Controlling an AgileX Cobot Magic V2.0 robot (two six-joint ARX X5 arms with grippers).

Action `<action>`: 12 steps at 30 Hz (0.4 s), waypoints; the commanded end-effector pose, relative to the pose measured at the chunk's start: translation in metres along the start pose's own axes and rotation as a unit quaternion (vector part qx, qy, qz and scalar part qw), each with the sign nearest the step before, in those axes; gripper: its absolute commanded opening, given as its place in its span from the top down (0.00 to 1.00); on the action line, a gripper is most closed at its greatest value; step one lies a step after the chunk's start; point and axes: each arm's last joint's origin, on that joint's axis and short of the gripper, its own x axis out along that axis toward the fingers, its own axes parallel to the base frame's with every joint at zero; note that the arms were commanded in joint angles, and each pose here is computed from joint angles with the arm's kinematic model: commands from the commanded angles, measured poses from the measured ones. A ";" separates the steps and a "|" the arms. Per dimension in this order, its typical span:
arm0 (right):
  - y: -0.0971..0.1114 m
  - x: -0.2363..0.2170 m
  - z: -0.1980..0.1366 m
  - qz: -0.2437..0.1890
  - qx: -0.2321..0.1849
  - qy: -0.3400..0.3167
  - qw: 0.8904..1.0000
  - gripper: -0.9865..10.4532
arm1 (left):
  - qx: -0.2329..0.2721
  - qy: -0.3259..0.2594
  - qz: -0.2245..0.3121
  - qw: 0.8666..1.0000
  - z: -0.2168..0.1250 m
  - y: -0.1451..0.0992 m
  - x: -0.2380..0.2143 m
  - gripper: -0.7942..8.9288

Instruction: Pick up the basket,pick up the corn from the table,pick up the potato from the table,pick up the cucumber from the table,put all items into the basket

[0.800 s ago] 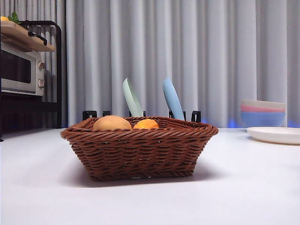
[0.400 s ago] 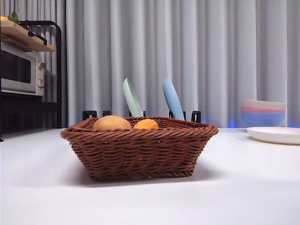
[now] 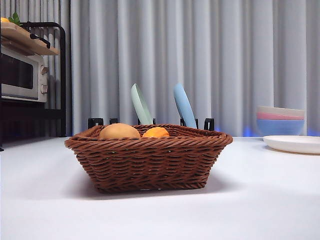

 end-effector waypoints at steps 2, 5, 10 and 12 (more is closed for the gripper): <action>0.000 0.001 -0.005 0.001 0.034 0.008 0.999 0.91 | -0.005 0.005 0.002 1.000 -0.004 0.000 0.001 0.92; 0.000 0.001 -0.005 -0.001 0.058 0.007 0.998 0.91 | -0.005 0.005 0.001 1.000 -0.005 0.000 0.001 0.92; 0.000 0.001 -0.005 -0.002 0.059 0.010 0.998 0.91 | -0.005 0.005 0.001 1.000 -0.004 0.000 0.001 0.92; 0.000 0.001 -0.005 -0.001 0.059 0.011 0.998 0.91 | -0.005 0.005 0.001 1.000 -0.005 0.000 0.001 0.92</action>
